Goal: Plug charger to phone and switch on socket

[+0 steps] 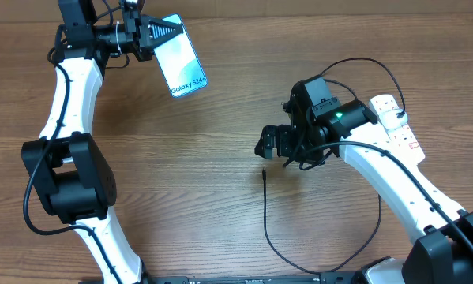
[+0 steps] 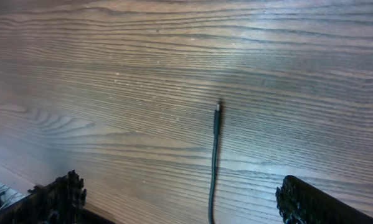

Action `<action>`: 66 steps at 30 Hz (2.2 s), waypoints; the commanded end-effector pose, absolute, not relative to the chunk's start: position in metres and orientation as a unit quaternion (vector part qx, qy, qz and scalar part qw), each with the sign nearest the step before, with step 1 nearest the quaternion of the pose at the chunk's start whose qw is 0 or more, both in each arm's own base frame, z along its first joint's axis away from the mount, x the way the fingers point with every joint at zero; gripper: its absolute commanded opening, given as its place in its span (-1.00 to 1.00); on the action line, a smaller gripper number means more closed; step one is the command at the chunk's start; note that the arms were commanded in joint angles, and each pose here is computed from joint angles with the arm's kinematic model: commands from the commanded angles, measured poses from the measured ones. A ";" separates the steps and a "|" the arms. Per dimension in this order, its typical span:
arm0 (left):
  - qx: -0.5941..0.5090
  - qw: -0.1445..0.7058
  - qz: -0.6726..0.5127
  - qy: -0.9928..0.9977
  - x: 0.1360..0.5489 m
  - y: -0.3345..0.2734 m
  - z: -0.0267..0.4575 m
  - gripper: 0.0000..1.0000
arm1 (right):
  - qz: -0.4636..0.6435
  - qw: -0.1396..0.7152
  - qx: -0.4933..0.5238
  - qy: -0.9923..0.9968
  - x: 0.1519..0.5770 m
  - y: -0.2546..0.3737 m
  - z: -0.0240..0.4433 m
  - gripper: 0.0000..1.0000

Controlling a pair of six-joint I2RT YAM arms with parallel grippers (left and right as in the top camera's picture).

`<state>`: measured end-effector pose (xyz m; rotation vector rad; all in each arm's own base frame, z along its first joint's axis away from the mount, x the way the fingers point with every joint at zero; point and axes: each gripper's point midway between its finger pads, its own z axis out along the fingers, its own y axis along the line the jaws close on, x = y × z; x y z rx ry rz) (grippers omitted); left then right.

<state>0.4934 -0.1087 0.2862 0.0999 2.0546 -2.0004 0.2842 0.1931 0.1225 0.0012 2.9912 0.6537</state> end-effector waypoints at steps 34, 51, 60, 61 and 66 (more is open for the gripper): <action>0.072 0.155 -0.688 0.705 0.489 -0.119 0.296 -0.91 | 0.093 -0.062 0.030 0.993 0.257 0.207 0.016 0.99; 0.074 0.151 -0.691 0.703 0.487 -0.119 0.297 -0.92 | 0.099 -0.045 0.051 0.993 0.265 0.211 0.013 0.87; 0.074 0.149 -0.692 0.703 0.487 -0.119 0.297 -0.91 | 0.079 -0.082 0.063 0.992 0.251 0.203 -0.007 0.46; 0.075 0.149 -0.692 0.702 0.486 -0.119 0.297 -0.92 | 0.080 -0.086 0.064 0.991 0.250 0.203 -0.008 0.44; 0.075 0.147 -0.693 0.702 0.486 -0.119 0.297 -0.92 | 0.074 -0.093 0.074 0.990 0.249 0.200 -0.010 0.29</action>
